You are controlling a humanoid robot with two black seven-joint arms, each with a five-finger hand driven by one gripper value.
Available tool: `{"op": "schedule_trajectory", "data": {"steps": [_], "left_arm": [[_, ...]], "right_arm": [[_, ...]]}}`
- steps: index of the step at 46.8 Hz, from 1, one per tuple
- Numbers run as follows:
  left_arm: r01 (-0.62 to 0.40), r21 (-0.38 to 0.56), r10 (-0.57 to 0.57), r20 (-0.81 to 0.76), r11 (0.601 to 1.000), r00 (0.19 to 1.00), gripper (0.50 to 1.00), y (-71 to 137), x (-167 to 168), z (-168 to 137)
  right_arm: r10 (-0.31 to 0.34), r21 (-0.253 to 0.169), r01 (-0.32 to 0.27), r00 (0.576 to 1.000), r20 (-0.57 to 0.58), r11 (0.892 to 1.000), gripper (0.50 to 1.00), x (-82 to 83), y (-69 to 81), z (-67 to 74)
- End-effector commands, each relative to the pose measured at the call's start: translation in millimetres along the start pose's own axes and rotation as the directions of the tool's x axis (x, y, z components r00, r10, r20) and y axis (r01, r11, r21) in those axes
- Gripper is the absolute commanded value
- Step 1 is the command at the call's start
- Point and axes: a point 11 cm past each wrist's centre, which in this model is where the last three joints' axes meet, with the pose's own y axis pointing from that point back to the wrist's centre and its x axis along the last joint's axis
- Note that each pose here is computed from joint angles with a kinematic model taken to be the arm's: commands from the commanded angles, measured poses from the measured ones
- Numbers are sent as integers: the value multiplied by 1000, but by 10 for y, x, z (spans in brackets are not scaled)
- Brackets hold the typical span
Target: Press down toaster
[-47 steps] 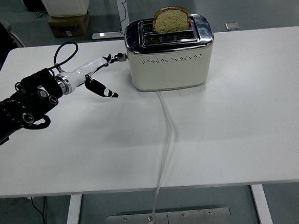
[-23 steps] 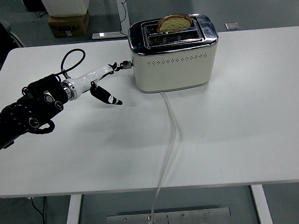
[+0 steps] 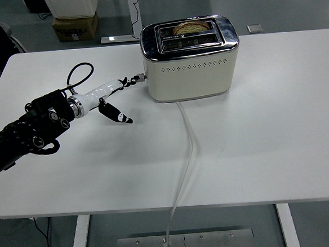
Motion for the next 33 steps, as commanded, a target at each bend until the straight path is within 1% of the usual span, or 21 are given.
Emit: {"op": "schedule_trajectory", "data": {"steps": [1,11,25,33], "left_arm": [[2,5,-2,-3,1000,1000,1000,6,-20,-24],[11,20,-11,-17,1000,1000,1000,36,-96,-112],[-6,26,7,-26,1000,1000,1000,72,-33,-150],[-31,21,33,-70,999,997,1000,73,30,-130]], "right_arm": [[0,0,0,1000,0,1000,1000,0,0,0],[0,1,0,1000,0,1000,1000,0,0,-2],[0,0,0,1000,0,1000,1000,0,0,0],[0,1,0,1000,0,1000,1000,0,0,-2]]}}
